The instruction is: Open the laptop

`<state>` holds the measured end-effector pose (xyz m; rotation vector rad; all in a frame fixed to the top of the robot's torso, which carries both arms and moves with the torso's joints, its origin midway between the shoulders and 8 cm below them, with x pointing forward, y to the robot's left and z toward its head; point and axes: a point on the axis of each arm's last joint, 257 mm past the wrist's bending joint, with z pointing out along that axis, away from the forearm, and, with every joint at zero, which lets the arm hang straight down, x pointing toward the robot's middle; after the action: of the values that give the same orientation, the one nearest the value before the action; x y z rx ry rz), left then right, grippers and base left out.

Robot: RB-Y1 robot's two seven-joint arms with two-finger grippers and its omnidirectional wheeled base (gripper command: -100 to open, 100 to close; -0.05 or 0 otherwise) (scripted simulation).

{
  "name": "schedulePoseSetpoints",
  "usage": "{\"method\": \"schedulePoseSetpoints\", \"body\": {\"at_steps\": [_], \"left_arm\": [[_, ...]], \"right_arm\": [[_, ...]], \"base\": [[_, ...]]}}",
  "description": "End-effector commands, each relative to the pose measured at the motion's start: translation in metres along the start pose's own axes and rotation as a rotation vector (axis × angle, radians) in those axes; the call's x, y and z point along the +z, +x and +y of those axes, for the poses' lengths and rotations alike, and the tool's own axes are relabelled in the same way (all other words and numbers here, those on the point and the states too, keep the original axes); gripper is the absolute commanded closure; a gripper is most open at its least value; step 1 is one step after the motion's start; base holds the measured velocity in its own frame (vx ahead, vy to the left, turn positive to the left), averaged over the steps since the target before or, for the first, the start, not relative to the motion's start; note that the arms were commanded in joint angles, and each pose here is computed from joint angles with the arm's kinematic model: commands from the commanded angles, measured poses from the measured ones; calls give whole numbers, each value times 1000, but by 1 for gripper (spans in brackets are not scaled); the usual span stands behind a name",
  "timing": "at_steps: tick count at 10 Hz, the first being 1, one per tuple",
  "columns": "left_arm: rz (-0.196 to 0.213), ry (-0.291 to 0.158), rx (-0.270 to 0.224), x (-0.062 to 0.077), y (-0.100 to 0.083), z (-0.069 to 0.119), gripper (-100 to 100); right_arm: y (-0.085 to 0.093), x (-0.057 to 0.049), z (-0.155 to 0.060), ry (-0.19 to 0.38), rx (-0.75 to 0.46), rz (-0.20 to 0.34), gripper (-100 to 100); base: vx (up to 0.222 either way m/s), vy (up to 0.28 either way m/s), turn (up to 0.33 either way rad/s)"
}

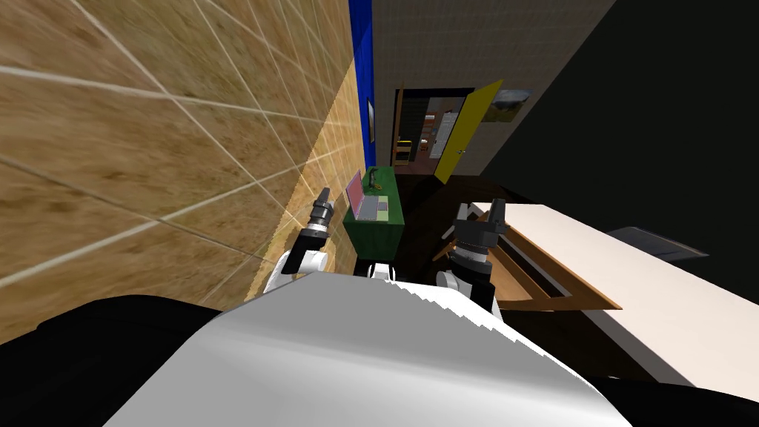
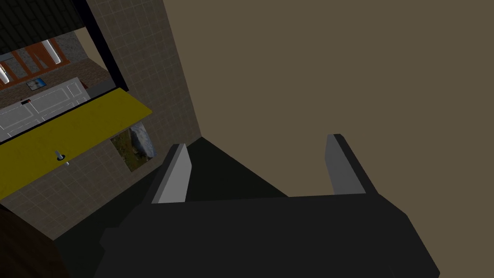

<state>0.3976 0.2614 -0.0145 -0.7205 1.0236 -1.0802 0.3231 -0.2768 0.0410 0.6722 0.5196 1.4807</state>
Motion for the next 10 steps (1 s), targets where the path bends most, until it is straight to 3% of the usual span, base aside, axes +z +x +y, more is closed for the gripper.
{"method": "schedulePoseSetpoints", "body": {"at_steps": [1,10], "left_arm": [[7,-57,11,0,-1,10,-100],[57,-236,83,-4,-1,49,-100]], "right_arm": [[0,0,0,0,0,0,0],[0,0,0,0,0,0,0]], "base": [[43,-16,-23],[36,-12,-21]]}}
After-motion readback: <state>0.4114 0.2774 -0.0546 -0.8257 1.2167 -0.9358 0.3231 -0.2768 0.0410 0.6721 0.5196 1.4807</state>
